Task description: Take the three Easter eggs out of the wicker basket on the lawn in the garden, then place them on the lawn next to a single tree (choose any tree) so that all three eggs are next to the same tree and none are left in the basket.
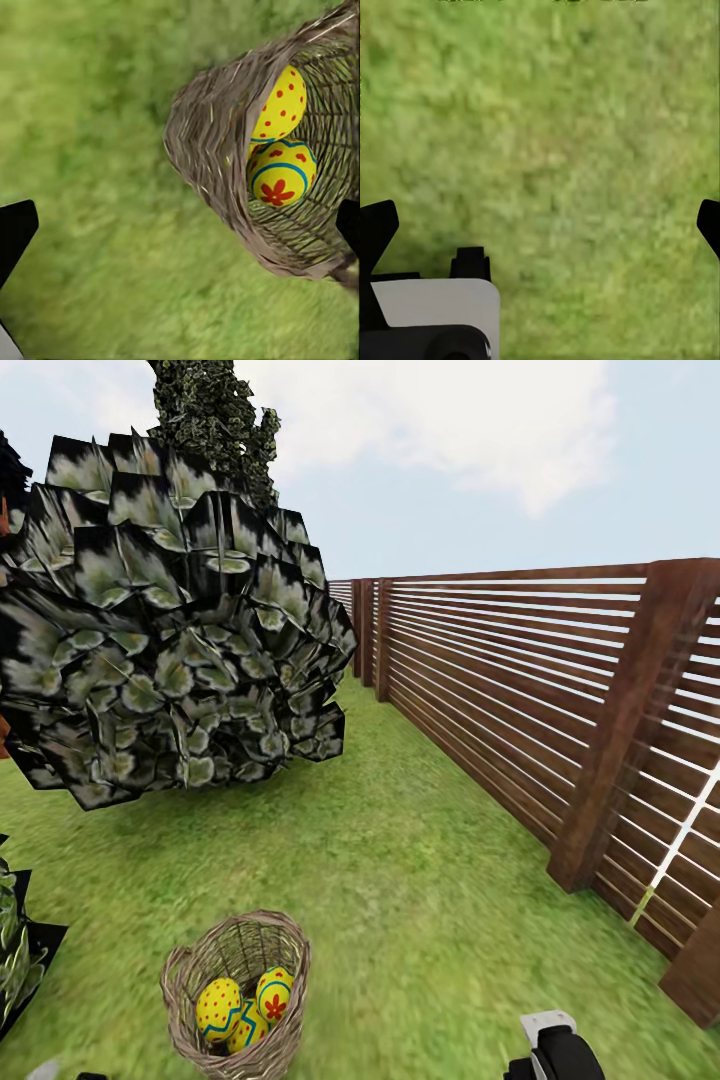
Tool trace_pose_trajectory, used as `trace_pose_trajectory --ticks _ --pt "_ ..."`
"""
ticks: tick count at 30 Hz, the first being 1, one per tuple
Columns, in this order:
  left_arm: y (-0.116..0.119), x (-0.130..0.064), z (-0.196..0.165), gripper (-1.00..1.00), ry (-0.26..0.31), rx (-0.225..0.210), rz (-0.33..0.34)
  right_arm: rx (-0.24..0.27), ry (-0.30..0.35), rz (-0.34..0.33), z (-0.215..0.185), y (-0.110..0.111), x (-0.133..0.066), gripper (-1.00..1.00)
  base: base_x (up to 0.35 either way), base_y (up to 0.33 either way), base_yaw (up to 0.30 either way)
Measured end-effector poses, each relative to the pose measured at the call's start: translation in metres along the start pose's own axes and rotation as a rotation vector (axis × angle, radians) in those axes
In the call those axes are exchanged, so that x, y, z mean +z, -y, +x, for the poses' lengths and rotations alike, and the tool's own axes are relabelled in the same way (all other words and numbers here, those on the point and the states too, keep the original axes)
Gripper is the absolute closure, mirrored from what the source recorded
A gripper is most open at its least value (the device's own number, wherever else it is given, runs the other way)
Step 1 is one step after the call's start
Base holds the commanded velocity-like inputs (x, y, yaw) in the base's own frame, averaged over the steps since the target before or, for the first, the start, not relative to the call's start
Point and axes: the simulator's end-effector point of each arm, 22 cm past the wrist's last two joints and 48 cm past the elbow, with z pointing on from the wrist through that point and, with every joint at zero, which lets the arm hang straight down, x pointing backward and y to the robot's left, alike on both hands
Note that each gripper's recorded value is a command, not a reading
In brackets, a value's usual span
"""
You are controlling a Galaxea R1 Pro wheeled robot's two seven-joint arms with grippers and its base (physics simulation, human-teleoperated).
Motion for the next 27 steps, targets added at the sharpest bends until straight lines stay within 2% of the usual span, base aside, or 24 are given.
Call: trace_pose_trajectory --ticks 1,3,5,8,11,15,20,25,27 --pt "0.001 0.000 -0.001 -1.00 0.002 -0.013 0.006 0.000 0.000 0.000 0.000 0.000 0.000 -1.00 0.000 0.000 0.000" --pt "0.010 -0.001 -0.002 -1.00 0.004 -0.090 0.051 0.000 0.000 -0.001 0.000 0.000 0.000 -1.00 0.000 0.000 0.000" --pt "0.015 -0.002 -0.003 -1.00 0.002 -0.139 0.072 0.000 0.000 -0.002 0.000 -0.001 0.000 -1.00 0.000 0.000 0.000" --pt "0.015 -0.001 0.000 -1.00 -0.005 -0.169 0.071 -0.001 0.000 -0.002 0.000 -0.001 0.000 -1.00 0.000 0.000 0.000" --pt "0.018 -0.001 0.002 -1.00 -0.006 -0.170 0.073 0.000 0.002 -0.001 -0.001 0.000 0.000 -1.00 0.000 0.000 0.000" --pt "0.031 -0.010 -0.016 -1.00 0.039 -0.150 0.099 0.000 0.003 -0.001 -0.001 0.000 -0.001 -1.00 0.000 0.000 0.000" --pt "0.033 -0.012 -0.021 -1.00 0.054 -0.144 0.100 0.000 0.003 -0.002 -0.001 0.000 -0.001 -1.00 0.000 0.000 0.000" --pt "0.026 -0.012 -0.022 -1.00 0.056 -0.141 0.067 0.001 0.003 -0.002 -0.001 0.000 -0.001 -1.00 0.000 0.000 0.000" --pt "0.018 -0.011 -0.021 -1.00 0.056 -0.142 0.031 0.000 0.003 -0.003 -0.001 -0.001 -0.001 -1.00 0.000 0.000 0.000"
